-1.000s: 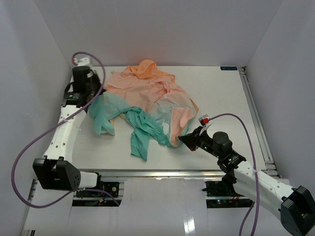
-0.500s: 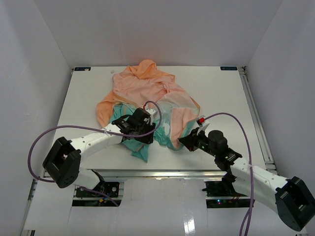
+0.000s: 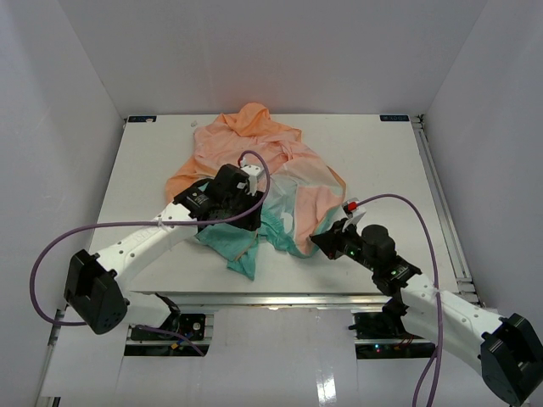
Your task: Zip up the jacket
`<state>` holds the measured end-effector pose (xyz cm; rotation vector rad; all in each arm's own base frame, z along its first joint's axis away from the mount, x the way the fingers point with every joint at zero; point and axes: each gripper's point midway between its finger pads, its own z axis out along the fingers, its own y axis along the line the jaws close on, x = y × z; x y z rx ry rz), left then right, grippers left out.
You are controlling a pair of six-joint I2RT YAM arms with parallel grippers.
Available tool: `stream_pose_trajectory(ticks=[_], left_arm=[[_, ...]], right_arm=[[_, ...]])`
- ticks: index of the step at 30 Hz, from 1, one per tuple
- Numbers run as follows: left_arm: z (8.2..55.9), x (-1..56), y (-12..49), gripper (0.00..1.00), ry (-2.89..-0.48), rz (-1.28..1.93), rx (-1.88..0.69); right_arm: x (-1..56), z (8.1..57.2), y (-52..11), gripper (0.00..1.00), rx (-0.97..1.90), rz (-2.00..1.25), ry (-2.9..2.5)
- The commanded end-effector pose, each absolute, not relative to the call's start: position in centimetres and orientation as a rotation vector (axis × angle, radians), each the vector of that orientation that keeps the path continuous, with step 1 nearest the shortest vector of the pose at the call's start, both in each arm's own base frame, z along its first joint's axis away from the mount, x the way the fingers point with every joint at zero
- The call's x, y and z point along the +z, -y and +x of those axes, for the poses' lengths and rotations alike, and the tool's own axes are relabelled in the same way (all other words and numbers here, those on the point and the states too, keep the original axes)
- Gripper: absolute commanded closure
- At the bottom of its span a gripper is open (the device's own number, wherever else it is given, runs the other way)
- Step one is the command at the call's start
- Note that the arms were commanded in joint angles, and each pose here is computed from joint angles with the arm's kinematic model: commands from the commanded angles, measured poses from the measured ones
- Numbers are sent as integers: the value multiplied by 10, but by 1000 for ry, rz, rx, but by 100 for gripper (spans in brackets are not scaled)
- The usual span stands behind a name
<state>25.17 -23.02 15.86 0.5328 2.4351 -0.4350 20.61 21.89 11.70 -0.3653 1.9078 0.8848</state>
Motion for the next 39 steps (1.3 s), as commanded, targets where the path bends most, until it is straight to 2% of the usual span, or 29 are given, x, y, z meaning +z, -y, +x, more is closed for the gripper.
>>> stream_pose_trajectory(ticks=[1,11,18,22,26,30,32,35,36,37,38,39], left_arm=[[234,110,173,39,-2661,580,-385],[232,62,178,39,-2823,680,-408],[226,34,177,44,-2881,664,-446],[220,25,176,50,-2917,664,-460],[216,29,182,65,-2914,671,-521],[214,37,185,93,-2890,661,-556],[214,40,184,100,-2883,647,-549],[216,47,186,100,-2869,616,-559],[218,49,183,95,-2870,593,-531],[220,51,181,86,-2873,571,-505],[220,52,179,67,-2885,548,-484],[219,53,178,62,-2890,540,-473]], right_arm=[[149,210,-226,92,924,-378,-1826],[158,206,-226,92,943,-392,-1785],[159,204,-224,92,939,-389,-1778],[156,204,-224,92,939,-391,-1785],[154,205,-224,92,935,-388,-1788],[156,205,-224,92,936,-388,-1784],[154,205,-223,92,934,-387,-1787],[154,205,-224,92,936,-387,-1789],[154,205,-224,92,936,-388,-1790],[153,205,-224,92,936,-388,-1791],[153,205,-224,92,935,-387,-1792],[153,205,-224,92,935,-387,-1791]])
